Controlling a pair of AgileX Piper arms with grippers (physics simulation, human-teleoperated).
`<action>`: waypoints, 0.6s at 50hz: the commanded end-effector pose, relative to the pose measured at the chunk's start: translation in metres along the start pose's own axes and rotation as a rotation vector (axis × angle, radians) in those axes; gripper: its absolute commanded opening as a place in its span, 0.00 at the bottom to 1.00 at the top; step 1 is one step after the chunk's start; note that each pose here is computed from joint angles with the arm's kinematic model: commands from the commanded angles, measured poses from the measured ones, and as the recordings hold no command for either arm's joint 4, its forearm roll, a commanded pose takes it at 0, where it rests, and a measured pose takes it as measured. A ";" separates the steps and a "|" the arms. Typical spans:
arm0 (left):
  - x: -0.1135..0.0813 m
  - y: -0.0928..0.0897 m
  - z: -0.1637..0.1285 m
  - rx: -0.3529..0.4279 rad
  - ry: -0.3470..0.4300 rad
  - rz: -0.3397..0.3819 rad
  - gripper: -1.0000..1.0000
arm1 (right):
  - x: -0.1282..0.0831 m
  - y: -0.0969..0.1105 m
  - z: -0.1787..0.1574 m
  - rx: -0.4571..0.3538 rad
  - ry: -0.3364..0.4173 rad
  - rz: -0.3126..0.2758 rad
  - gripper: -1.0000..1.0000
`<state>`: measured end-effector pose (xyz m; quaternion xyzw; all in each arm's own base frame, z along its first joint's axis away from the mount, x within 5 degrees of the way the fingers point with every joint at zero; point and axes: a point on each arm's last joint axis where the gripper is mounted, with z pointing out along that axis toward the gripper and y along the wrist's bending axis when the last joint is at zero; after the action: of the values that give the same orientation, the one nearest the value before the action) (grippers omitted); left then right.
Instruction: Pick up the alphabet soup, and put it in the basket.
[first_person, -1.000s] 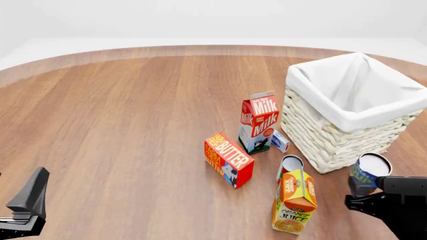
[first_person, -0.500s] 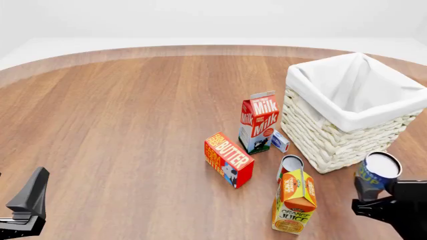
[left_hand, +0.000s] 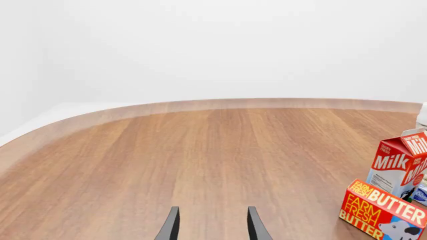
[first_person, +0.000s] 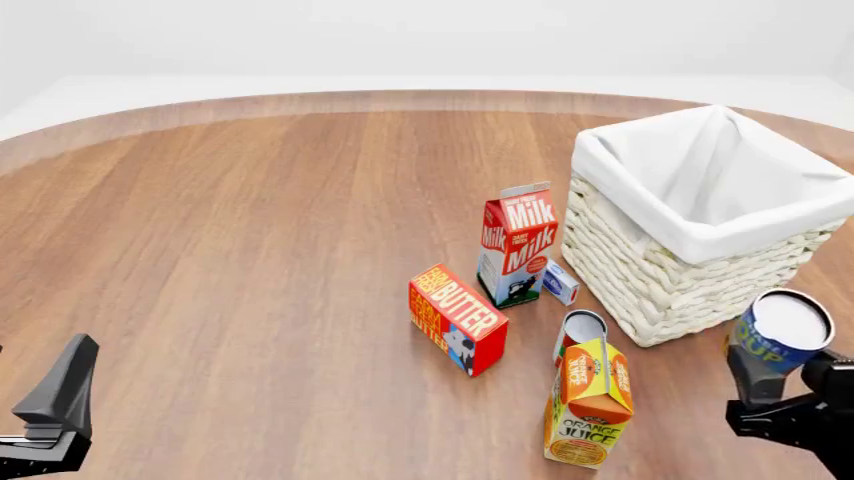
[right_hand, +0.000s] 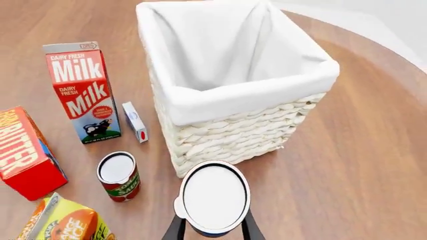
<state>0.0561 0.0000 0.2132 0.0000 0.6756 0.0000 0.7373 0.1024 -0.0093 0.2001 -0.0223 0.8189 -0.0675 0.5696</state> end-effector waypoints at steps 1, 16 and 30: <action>0.000 0.000 0.000 0.000 0.000 0.000 1.00 | -0.017 -0.002 -0.015 -0.002 -0.041 -0.017 0.00; 0.000 0.000 0.000 0.000 0.000 0.000 1.00 | -0.046 -0.004 -0.030 -0.012 -0.089 -0.086 0.00; 0.000 0.000 0.000 0.000 0.000 0.000 1.00 | -0.063 -0.007 -0.041 -0.001 -0.117 -0.134 0.00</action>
<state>0.0561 0.0000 0.2132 0.0000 0.6756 0.0000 0.7373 0.0898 -0.0057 0.2559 -0.0731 0.7922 -0.0937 0.5986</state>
